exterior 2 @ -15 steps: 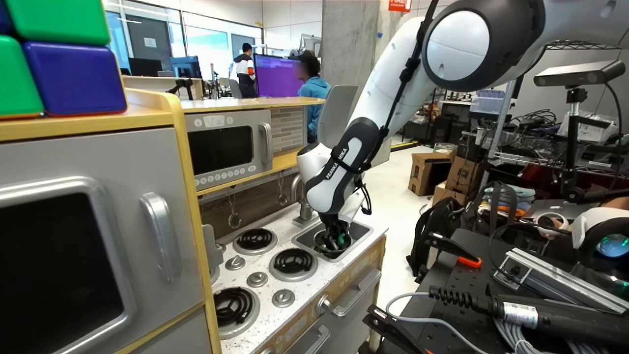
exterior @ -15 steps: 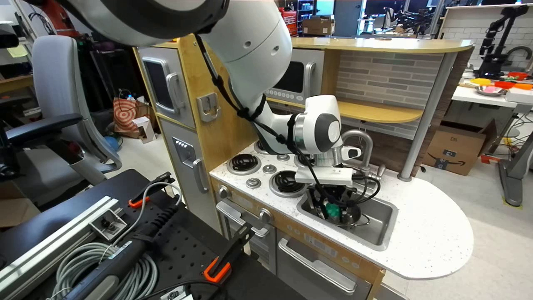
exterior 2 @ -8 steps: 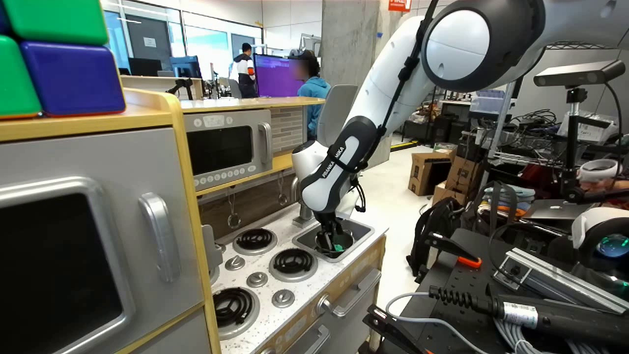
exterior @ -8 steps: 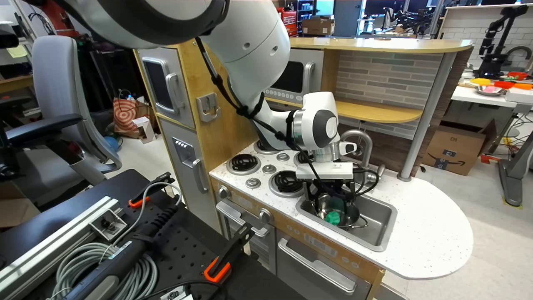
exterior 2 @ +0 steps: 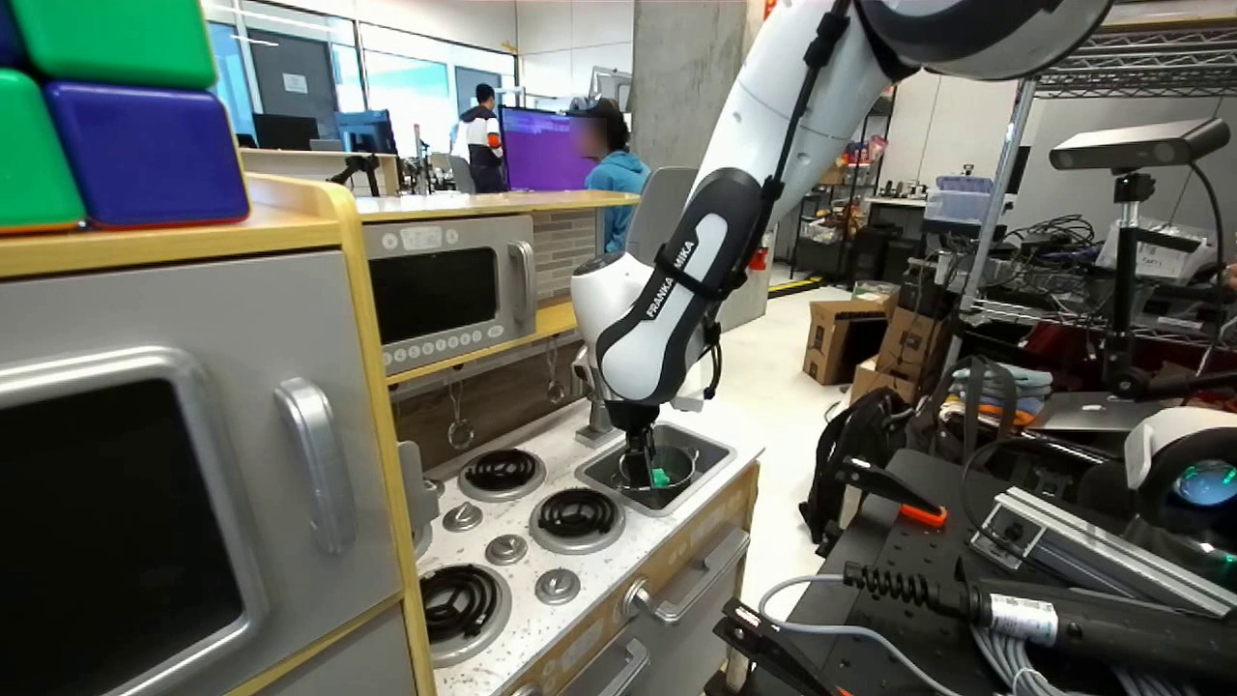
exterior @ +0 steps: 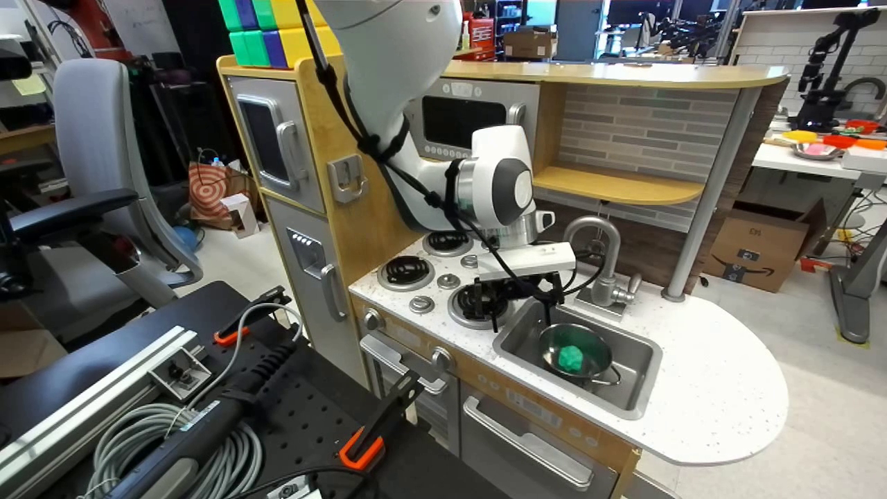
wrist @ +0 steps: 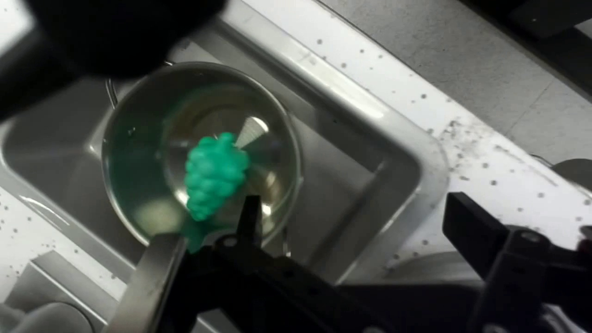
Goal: Remove the plastic green grapes from the stove and place it in the silver pot in the sink
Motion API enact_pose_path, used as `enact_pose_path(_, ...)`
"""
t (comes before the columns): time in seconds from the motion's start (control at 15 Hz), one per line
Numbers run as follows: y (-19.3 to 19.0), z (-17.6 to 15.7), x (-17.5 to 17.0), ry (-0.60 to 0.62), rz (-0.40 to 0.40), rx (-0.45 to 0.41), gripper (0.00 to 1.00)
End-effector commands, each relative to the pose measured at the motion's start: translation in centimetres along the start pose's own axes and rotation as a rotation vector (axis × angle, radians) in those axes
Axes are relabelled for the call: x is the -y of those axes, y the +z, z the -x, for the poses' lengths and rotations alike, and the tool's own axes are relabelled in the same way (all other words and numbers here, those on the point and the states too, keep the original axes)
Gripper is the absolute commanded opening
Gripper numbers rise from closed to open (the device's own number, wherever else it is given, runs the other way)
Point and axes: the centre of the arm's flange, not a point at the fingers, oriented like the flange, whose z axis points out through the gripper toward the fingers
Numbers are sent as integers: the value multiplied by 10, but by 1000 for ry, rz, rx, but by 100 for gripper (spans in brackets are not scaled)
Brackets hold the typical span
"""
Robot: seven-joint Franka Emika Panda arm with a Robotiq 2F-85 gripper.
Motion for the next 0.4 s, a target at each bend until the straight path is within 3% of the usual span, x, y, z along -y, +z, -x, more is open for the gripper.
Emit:
enact_pose_path(0.0,-44,49,53,-101,-28,-51,100)
enact_pose_path(0.2,-58,65,76,-149,-75,-74,100)
enact_pose_path(0.27,-25,20,45,-101,-42,-49,100)
enact_pose_path(0.33,-30,25,54,-117,-55,-46,100)
